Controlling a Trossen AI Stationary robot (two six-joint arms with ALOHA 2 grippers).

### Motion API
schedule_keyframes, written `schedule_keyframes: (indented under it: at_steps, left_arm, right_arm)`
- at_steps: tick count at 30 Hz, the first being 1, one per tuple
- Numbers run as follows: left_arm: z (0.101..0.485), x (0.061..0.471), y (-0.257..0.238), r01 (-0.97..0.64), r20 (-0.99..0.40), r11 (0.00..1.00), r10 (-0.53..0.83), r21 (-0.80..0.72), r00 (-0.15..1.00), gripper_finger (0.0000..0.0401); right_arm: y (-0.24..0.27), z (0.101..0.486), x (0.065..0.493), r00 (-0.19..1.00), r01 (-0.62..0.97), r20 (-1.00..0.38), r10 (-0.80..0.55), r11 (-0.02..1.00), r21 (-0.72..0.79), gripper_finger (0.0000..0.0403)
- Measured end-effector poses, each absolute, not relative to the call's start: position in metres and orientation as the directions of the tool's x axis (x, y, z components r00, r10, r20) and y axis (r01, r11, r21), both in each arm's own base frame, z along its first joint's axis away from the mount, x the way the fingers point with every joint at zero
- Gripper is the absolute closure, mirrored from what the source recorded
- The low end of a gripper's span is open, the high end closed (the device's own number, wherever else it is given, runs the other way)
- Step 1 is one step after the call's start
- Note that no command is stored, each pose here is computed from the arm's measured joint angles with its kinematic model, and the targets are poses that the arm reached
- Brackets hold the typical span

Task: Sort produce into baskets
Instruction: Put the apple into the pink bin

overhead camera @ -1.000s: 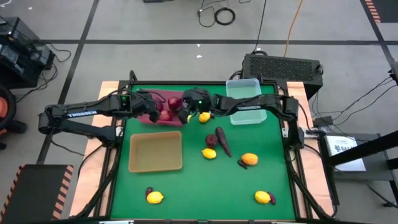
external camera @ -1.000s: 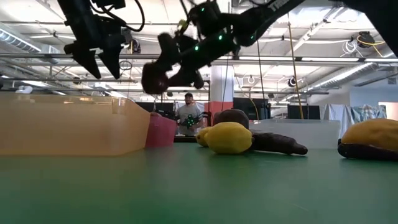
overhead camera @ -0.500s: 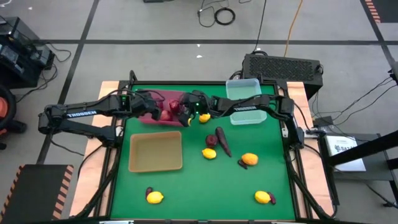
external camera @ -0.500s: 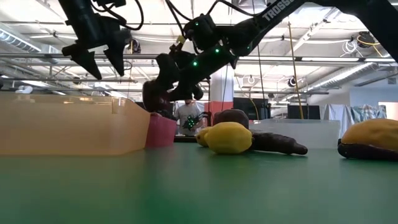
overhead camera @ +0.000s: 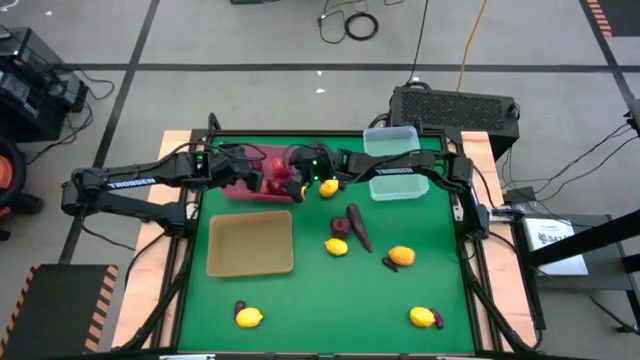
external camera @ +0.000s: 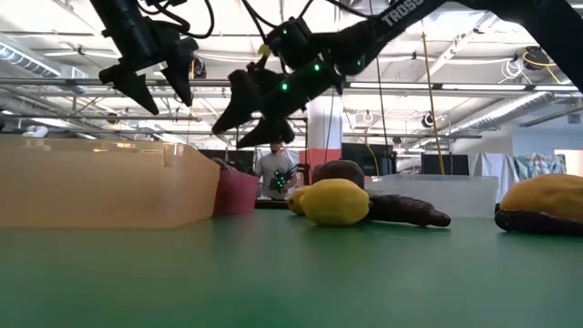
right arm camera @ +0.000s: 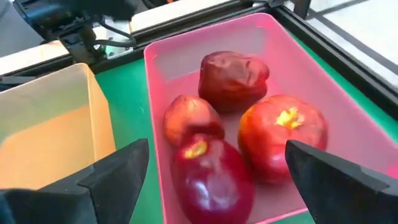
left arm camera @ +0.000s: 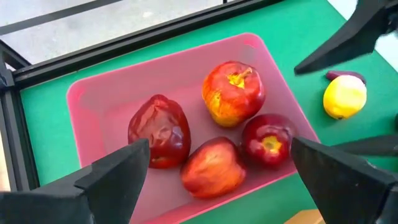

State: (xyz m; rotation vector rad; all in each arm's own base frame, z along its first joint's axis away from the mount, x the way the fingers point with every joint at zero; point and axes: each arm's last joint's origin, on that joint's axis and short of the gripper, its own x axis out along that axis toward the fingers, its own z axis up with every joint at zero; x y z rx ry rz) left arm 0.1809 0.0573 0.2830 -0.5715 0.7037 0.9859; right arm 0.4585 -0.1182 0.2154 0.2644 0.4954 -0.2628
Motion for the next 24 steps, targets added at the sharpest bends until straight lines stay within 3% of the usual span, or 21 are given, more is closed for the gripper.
schedule_keyframes:
  at_steps: [8,13,15,19,24]
  left_arm:
    - [0.285,0.185,0.056,-0.846,-0.738,0.525,0.535,-0.090,0.411,0.0006]
    - [0.292,0.199,0.052,-0.713,-0.685,0.691,0.464,-0.116,0.561,0.0006]
    - [0.292,0.208,0.052,-0.643,-0.668,0.754,0.412,-0.132,0.620,0.0006]
    - [0.287,0.233,0.053,-0.490,-0.632,0.851,0.277,-0.187,0.724,0.0006]
    - [0.263,0.274,0.048,-0.286,-0.614,0.939,0.113,-0.191,0.781,0.0006]
  right_arm:
    - [-0.114,0.287,0.442,0.739,0.274,-0.656,-0.155,0.958,0.083,0.0037]
    - [-0.099,0.321,0.400,0.482,0.257,-0.873,-0.073,0.965,0.061,0.0039]
    - [-0.089,0.324,0.376,0.318,0.273,-0.948,-0.018,0.959,0.073,0.0040]
    - [-0.067,0.335,0.342,0.135,0.361,-0.990,0.030,0.929,0.077,0.0040]
    - [-0.029,0.347,0.305,0.096,0.488,-0.995,-0.006,0.872,0.041,0.0040]
